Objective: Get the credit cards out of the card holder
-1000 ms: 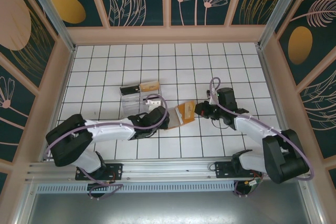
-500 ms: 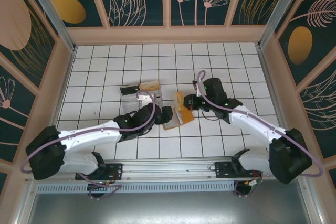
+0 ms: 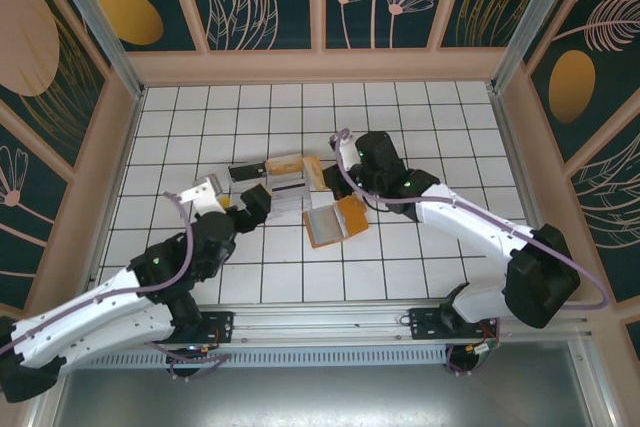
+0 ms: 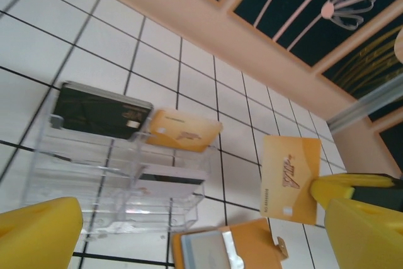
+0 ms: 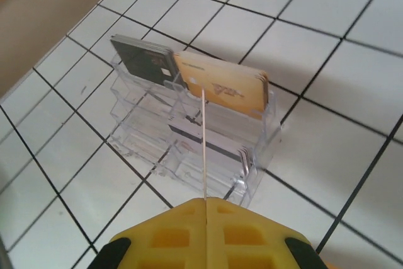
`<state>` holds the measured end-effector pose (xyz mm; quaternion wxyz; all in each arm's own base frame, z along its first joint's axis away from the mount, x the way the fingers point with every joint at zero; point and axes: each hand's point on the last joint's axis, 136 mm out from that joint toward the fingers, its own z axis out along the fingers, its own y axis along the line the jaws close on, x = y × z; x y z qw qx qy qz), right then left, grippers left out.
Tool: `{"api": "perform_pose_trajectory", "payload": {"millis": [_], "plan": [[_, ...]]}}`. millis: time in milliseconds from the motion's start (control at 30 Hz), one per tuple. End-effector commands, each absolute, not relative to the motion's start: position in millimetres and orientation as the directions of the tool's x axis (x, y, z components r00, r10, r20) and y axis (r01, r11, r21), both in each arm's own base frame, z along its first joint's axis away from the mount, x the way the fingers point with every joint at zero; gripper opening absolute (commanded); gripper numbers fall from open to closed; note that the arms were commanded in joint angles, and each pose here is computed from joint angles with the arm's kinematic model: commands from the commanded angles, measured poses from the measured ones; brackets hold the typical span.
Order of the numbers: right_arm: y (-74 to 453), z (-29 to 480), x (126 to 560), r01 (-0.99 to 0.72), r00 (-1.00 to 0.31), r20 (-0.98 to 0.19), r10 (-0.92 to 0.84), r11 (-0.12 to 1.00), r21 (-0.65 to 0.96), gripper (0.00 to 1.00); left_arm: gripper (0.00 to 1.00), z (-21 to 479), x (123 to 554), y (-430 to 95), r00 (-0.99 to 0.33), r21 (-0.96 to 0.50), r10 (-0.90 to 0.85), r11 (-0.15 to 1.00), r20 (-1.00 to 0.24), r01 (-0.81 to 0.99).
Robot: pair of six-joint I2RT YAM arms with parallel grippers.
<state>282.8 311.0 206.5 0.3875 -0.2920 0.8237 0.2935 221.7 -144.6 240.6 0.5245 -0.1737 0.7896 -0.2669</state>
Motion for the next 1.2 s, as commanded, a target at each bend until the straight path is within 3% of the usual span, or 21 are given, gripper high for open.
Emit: {"api": "perform_pose_trajectory", "payload": {"millis": [0, 100, 500, 867, 1167], "plan": [[326.2, 231.2, 283.9, -0.831, -0.243, -0.884, -0.399, 0.556, -0.023, 0.0, 0.99, 223.1, 218.2, -124.9, -0.369, -0.562, -0.535, 0.826, -0.76, -0.042], [334.3, 243.3, 284.5, -0.853, -0.088, -0.876, -0.474, 0.489, -0.179, 0.0, 0.99, 219.3, 216.3, -124.1, -0.377, -0.56, -0.53, 0.828, -0.76, -0.037], [355.2, 225.0, 306.5, -0.844, 0.233, -0.632, -0.739, 0.169, -0.509, 0.0, 0.99, 220.5, 211.8, -118.7, -0.377, -0.553, -0.517, 0.833, -0.768, -0.016], [364.9, 204.5, 316.3, -0.736, 0.402, -0.403, -0.822, -0.028, -0.677, 0.0, 0.99, 222.6, 211.2, -116.9, -0.368, -0.548, -0.511, 0.837, -0.777, -0.006], [384.1, 187.3, 318.1, -0.729, 0.43, -0.348, -0.833, -0.094, -0.678, 0.0, 0.99, 221.3, 210.9, -117.2, -0.372, -0.542, -0.504, 0.841, -0.78, -0.004]]}}
